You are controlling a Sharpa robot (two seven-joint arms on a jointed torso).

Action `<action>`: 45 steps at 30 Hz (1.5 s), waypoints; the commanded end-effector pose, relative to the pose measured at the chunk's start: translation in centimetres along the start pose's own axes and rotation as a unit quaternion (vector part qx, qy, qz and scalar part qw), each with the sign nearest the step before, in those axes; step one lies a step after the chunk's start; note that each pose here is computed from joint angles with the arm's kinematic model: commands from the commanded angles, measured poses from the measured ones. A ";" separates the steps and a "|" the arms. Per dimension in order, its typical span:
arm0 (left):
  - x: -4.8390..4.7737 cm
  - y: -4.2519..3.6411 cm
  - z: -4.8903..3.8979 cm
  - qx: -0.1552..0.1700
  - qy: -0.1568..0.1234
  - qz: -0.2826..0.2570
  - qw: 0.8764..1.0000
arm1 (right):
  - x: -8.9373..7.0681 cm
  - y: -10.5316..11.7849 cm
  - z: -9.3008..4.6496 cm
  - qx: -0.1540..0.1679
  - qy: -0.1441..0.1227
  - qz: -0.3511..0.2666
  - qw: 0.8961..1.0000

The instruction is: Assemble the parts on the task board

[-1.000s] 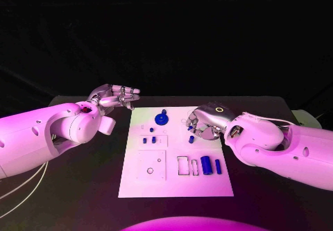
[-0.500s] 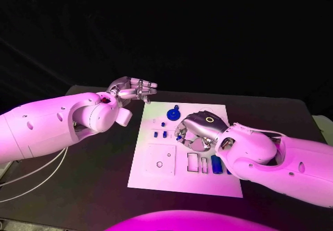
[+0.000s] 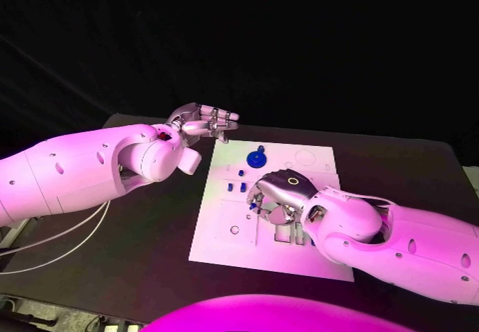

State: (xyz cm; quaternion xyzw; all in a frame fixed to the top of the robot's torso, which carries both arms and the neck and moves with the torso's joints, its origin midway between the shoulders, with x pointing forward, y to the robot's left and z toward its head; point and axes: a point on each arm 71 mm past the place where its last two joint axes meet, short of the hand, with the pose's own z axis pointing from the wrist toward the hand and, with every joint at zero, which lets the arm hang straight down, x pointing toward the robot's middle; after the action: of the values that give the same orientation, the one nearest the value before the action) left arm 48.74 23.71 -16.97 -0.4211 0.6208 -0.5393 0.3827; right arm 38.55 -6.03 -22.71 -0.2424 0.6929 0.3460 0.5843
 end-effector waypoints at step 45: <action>0.59 -0.12 0.06 0.000 0.017 -0.003 1.000 | 2.5 0.0 0.7 0.000 0.035 0.006 0.999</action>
State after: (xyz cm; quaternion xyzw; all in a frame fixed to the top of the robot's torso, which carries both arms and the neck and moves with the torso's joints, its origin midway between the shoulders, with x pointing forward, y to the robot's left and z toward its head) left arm 48.67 23.41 -16.98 -0.4194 0.6238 -0.5410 0.3772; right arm 38.58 -5.38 -25.10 -0.2451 0.7129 0.3413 0.5615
